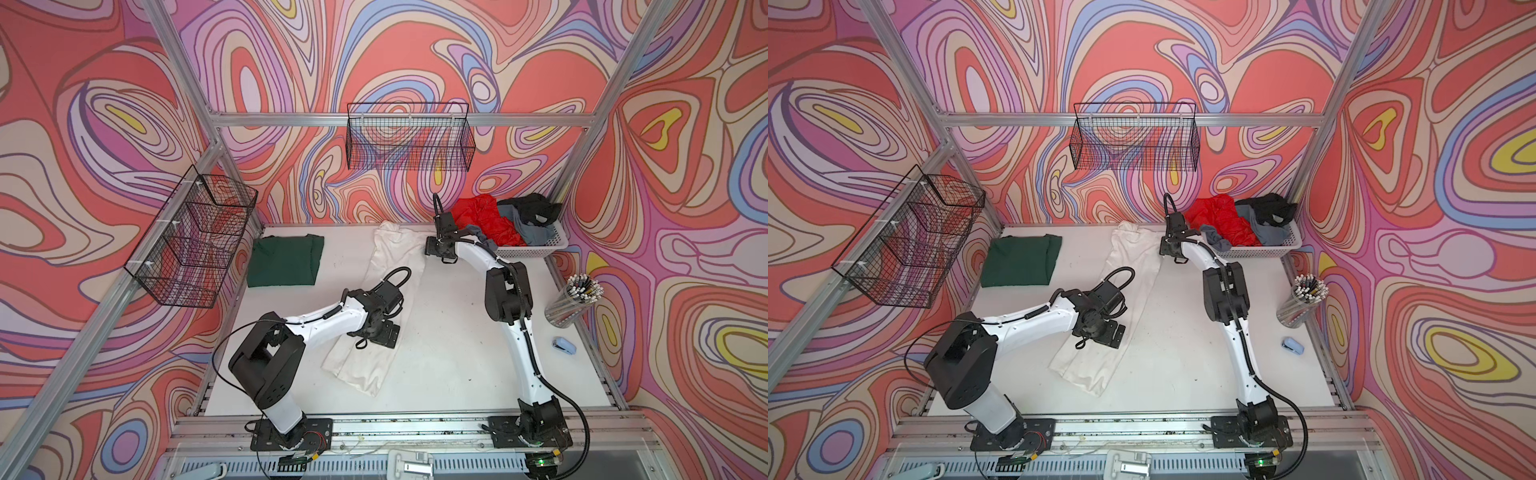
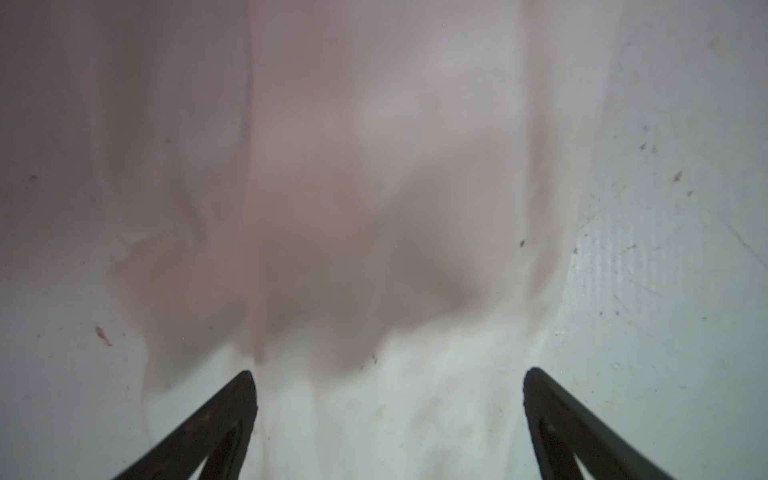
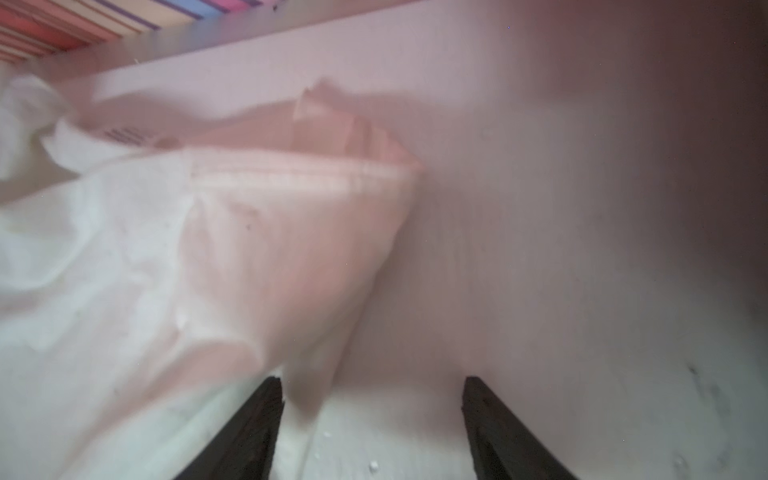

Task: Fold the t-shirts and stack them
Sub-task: 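Drag the strip toward the robot with the left gripper while the right gripper withdraws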

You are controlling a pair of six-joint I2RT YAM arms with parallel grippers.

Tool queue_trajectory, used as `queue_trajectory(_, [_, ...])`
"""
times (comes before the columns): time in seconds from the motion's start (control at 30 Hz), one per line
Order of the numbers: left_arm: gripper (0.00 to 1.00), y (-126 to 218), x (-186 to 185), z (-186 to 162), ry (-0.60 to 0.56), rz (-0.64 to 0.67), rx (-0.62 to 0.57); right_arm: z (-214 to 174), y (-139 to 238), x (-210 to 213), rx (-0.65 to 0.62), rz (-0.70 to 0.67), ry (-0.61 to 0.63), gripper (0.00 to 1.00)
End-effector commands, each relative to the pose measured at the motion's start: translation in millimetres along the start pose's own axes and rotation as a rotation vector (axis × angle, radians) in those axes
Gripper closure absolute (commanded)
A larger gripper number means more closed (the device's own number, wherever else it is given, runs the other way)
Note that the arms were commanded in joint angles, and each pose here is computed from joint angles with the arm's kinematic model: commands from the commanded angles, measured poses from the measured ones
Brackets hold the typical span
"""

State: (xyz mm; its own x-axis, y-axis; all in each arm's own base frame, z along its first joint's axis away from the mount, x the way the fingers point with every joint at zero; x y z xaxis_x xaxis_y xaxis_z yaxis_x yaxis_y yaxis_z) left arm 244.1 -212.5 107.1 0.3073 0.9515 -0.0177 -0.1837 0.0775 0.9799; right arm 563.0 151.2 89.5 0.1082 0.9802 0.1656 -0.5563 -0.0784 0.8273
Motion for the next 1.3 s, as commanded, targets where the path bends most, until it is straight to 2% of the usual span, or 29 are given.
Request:
queue_trajectory(0.0, [0.01, -8.4, -10.7, 10.5, -0.039, -0.055, 0.013, 31.5, 69.5, -3.7, -0.117, 0.019, -0.046, 0.25])
queue_trajectory(0.1, [0.05, -19.2, -19.1, 14.4, -0.045, -0.097, 0.044, 26.4, 101.7, -26.5, -0.147, -0.023, -0.103, 0.25])
queue_trajectory(0.3, [0.10, -42.9, -37.9, 12.1, -0.035, -0.190, 0.116, -7.9, 137.9, -78.5, -0.151, -0.092, -0.236, 0.24])
queue_trajectory(0.5, [0.10, -53.7, -61.9, 7.8, -0.077, -0.193, 0.143, -33.3, 174.8, -96.5, -0.176, -0.120, -0.248, 0.24])
queue_trajectory(0.7, [0.11, -58.9, -86.8, 24.8, -0.027, -0.310, 0.125, -63.7, 195.2, -108.9, -0.165, -0.141, -0.250, 0.23])
queue_trajectory(0.8, [0.11, -56.5, -97.3, 35.0, -0.034, -0.339, 0.107, -84.7, 199.5, -119.0, -0.158, -0.162, -0.291, 0.24])
queue_trajectory(1.03, [0.09, -43.0, -127.0, 59.0, -0.099, -0.399, 0.050, -126.8, 202.8, -125.9, -0.101, -0.119, -0.328, 0.24])
queue_trajectory(1.07, [0.08, -37.4, -129.9, 61.7, -0.112, -0.396, 0.031, -132.3, 202.8, -124.4, -0.089, -0.093, -0.329, 0.24])
queue_trajectory(1.1, [0.01, -30.9, -130.3, 64.3, -0.116, -0.388, 0.011, -137.4, 202.7, -122.4, -0.073, -0.067, -0.331, 0.24])
queue_trajectory(1.23, [0.00, -9.1, -115.0, 65.8, -0.100, -0.301, -0.062, -159.2, 198.7, -119.7, 0.003, -0.016, -0.320, 0.23])
queue_trajectory(1.27, [0.00, -3.7, -107.8, 64.7, -0.092, -0.269, -0.078, -165.4, 198.3, -117.8, 0.026, -0.005, -0.312, 0.19])
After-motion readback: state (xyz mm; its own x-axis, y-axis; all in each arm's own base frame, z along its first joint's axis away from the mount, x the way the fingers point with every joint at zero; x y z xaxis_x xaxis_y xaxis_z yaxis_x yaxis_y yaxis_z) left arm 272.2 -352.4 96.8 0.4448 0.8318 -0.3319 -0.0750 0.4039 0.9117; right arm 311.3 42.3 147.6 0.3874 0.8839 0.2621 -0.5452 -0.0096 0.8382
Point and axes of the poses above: each gripper's point midway between its finger pads, its own y axis back along the fingers, its own x axis along the line the jaws close on, z = x × y, the point moved 6 cm from there along y, back along the fingers, and after that the axes turned 1 degree about -y, right-handed, at the moved point
